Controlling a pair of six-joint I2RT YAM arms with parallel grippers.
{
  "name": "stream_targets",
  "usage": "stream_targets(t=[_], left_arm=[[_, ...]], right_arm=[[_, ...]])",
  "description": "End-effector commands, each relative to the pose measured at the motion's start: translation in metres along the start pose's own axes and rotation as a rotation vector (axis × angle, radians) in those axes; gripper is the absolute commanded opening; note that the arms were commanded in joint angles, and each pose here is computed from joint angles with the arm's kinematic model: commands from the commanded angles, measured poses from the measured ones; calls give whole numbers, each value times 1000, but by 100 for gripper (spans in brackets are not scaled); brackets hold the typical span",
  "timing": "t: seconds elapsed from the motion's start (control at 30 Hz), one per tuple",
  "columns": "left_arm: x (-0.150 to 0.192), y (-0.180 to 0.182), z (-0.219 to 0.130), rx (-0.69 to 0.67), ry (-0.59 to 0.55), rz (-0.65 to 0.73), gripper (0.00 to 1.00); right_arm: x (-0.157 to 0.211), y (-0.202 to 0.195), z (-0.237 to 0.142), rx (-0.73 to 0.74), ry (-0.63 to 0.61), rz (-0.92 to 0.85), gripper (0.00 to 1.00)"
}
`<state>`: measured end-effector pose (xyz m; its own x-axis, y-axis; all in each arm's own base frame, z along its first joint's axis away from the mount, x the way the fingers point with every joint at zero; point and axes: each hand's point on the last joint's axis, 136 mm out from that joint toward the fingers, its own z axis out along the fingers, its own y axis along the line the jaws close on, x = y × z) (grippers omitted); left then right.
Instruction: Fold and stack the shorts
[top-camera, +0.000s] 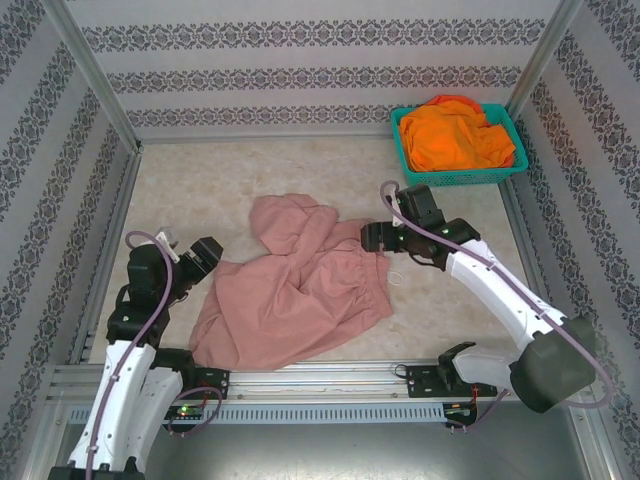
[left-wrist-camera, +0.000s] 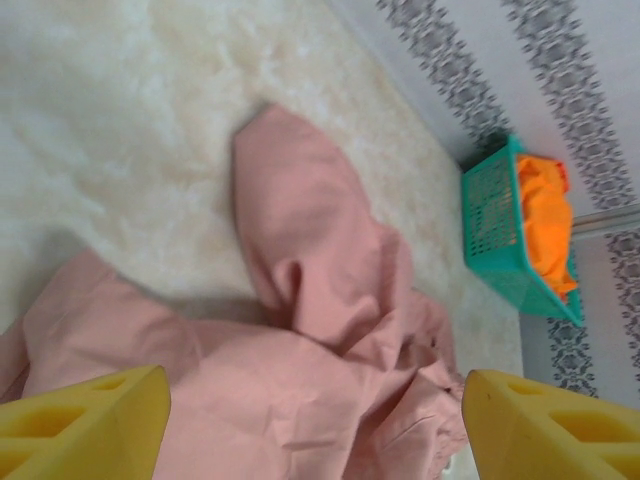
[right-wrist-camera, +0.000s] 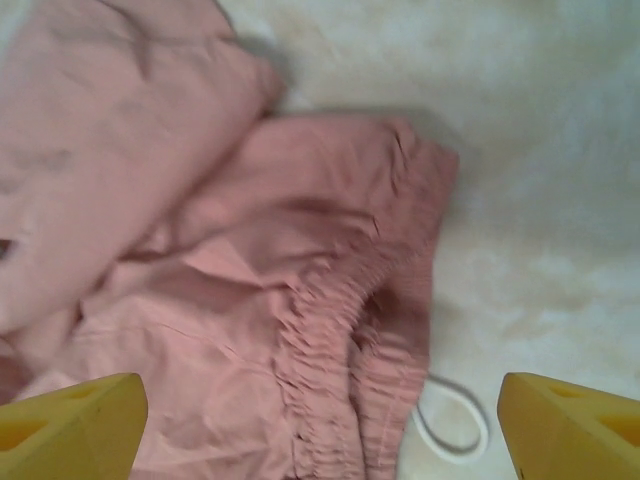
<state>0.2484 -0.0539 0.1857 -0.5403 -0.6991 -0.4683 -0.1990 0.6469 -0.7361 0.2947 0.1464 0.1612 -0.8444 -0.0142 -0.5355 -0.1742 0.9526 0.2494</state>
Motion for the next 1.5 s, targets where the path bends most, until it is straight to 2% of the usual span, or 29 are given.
stream_targets(t=[0.0,0.1,0.23,0.43,0.57,0.7,0.83,0.93,1.0,1.07,1.1,1.17,1.23,1.37,1.47], left_arm=[[19,11,16,-3,78,-45,77],[29,19,33,-4,110,-59,76],[39,26,58,-6,137,-66,76],[47,32,94,-13,181,-66,75],[45,43,118,-41,176,-56,73],[36,46,145,-75,180,-12,69],[16,45,177,-97,172,35,67],[-11,46,200,-107,142,49,66],[-30,43,213,-95,116,38,65],[-51,34,219,-62,94,24,61],[-63,24,217,-42,78,27,60],[-82,4,201,-35,39,65,61],[-96,-15,171,-41,-11,112,61],[-86,-10,107,-154,-20,133,66],[-58,21,66,-283,8,93,68]], right_arm=[[14,3,15,-40,37,64,90],[23,8,36,-69,104,79,90],[18,23,67,-129,185,110,85],[1,38,119,-185,247,223,72],[-14,40,150,-199,244,297,66],[-43,26,175,-187,195,409,49],[-87,3,185,-126,91,466,30],[-121,-16,185,-90,6,513,19],[-141,-25,183,-82,-41,536,17],[-158,-29,177,-86,-80,541,17],[-169,-28,170,-98,-104,531,21],[-185,-20,150,-123,-149,478,33],[-197,-9,120,-142,-201,391,50],[-196,8,60,-151,-274,230,70],[-179,19,18,-154,-326,106,76]])
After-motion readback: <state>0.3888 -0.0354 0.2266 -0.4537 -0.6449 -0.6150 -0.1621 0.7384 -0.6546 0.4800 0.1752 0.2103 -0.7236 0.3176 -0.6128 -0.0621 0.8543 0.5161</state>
